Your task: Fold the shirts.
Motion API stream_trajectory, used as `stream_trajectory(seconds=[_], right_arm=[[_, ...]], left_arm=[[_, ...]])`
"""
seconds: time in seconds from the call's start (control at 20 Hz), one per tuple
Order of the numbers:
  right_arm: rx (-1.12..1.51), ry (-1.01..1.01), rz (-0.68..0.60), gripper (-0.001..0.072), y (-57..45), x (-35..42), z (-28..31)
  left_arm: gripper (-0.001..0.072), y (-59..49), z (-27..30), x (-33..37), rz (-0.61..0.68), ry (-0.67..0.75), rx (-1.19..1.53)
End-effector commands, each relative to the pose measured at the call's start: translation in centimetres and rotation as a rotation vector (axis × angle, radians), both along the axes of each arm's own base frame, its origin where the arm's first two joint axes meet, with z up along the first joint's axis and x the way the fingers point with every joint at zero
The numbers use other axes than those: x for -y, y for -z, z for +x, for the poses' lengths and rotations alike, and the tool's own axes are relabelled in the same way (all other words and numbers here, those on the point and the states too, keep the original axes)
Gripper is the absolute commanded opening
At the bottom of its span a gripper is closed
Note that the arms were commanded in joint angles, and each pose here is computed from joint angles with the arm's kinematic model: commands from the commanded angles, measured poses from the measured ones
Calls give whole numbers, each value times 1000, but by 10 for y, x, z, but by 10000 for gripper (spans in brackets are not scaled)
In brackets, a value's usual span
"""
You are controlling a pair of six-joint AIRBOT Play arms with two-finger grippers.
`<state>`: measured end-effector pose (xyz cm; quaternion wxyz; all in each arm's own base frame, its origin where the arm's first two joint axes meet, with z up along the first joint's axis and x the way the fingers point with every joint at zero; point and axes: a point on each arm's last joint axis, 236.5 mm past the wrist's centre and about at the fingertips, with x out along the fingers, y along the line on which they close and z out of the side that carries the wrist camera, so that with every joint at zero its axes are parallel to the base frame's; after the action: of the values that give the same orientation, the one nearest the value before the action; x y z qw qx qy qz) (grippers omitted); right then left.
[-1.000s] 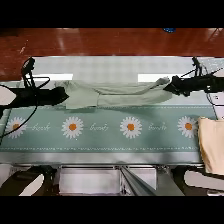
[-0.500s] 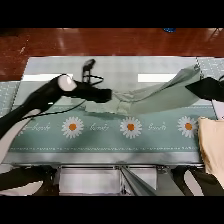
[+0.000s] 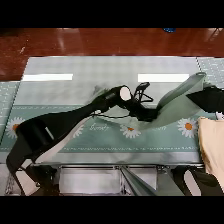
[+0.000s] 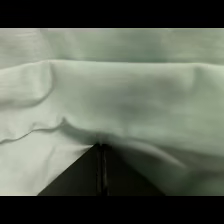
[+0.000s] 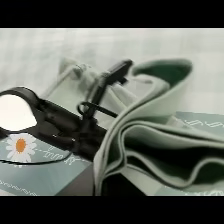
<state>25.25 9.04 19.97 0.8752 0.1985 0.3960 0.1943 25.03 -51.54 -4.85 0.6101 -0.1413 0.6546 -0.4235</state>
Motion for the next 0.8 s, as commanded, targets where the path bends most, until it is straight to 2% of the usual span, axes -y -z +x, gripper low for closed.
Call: stream_trajectory(seconds=[0.0,0.25,0.4,0.5,0.6,0.75], right_arm=[[18,2,7,20,-4,-1,1],[-7,-8,45,21,2,-3,16],[1,-84,166,20,0,-26,43],[-9,-162,212,20,10,-58,62],[-28,-262,261,21,26,-104,77],[-113,-372,261,20,64,-168,101]], left_arm=[[25,3,2,5,1,14,-47],[24,-68,115,-82,-33,-187,82],[24,-138,166,-174,36,-301,293],[24,-176,178,-240,130,-372,440],[24,-203,177,-309,212,-500,514],[25,-227,139,-382,238,-647,553]])
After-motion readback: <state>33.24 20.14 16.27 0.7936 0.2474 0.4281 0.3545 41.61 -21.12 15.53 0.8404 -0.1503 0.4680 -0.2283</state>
